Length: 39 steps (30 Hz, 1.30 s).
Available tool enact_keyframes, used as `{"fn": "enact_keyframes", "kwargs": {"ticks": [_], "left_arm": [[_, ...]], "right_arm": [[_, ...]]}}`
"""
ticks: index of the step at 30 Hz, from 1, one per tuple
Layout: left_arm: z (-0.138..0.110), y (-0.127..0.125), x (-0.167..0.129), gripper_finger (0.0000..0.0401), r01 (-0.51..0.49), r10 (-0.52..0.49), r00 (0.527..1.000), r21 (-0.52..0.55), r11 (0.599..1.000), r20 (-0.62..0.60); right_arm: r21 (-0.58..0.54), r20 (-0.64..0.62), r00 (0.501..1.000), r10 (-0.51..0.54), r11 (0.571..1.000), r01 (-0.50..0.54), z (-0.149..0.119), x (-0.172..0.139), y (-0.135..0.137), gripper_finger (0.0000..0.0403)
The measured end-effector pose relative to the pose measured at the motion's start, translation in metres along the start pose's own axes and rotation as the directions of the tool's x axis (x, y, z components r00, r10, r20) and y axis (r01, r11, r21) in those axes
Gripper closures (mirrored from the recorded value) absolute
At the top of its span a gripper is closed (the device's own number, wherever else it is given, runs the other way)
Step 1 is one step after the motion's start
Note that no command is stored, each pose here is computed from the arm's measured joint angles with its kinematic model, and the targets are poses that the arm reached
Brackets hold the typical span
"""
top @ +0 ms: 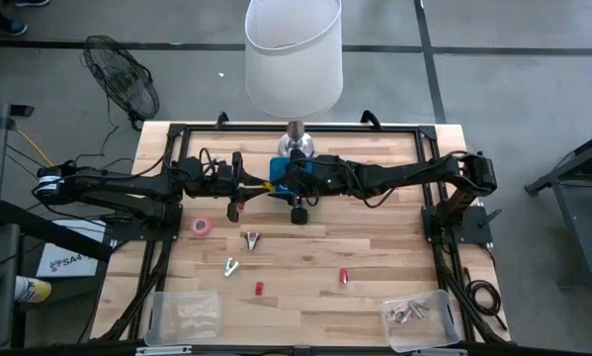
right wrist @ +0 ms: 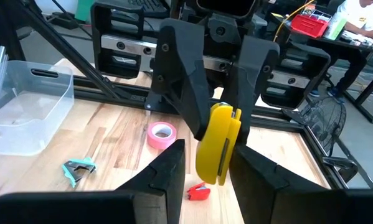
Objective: Pick and place Stapler, Stapler remover, tape
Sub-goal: Put the yellow stapler into the left transparent bin
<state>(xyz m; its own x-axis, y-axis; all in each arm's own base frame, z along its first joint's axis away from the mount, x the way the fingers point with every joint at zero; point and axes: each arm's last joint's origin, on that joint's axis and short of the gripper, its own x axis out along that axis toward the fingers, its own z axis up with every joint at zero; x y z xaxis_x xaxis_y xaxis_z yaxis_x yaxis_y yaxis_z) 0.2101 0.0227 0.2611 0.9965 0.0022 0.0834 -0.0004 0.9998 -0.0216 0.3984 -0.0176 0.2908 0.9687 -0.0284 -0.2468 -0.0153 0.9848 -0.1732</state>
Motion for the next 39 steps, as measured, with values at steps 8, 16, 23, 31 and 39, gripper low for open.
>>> {"fn": "enact_keyframes", "kwargs": {"ticks": [8, 16, 23, 31, 39], "left_arm": [[0.000, 0.000, 0.000, 0.0345, 0.001, -0.001, 1.000, 0.001, 1.000, 0.000], [0.000, 0.000, 0.000, 0.0346, -0.001, 0.001, 1.000, 0.002, 1.000, -0.001], [-0.001, 0.000, 0.000, 0.0347, -0.004, 0.004, 1.000, 0.008, 1.000, -0.004], [-0.007, 0.000, 0.000, 0.0347, -0.001, 0.003, 0.997, 0.021, 1.000, -0.071], [-0.012, -0.002, -0.003, 0.0347, 0.050, -0.050, 0.989, 0.003, 0.999, -0.139]], "right_arm": [[0.000, 0.000, 1.000, -0.003, 1.000, 0.003, 0.000, 0.000, 0.000, 0.0291], [-0.001, -0.014, 0.999, -0.039, 0.999, 0.039, -0.001, 0.000, 0.000, 0.0286], [0.018, -0.027, 0.999, -0.025, 1.000, 0.026, -0.002, 0.000, 0.000, 0.0252], [0.097, -0.149, 0.986, -0.079, 0.991, 0.094, -0.013, -0.002, -0.001, 0.0201], [0.177, -0.299, 0.953, -0.057, 0.978, 0.114, -0.026, -0.006, 0.002, 0.0196]]}}
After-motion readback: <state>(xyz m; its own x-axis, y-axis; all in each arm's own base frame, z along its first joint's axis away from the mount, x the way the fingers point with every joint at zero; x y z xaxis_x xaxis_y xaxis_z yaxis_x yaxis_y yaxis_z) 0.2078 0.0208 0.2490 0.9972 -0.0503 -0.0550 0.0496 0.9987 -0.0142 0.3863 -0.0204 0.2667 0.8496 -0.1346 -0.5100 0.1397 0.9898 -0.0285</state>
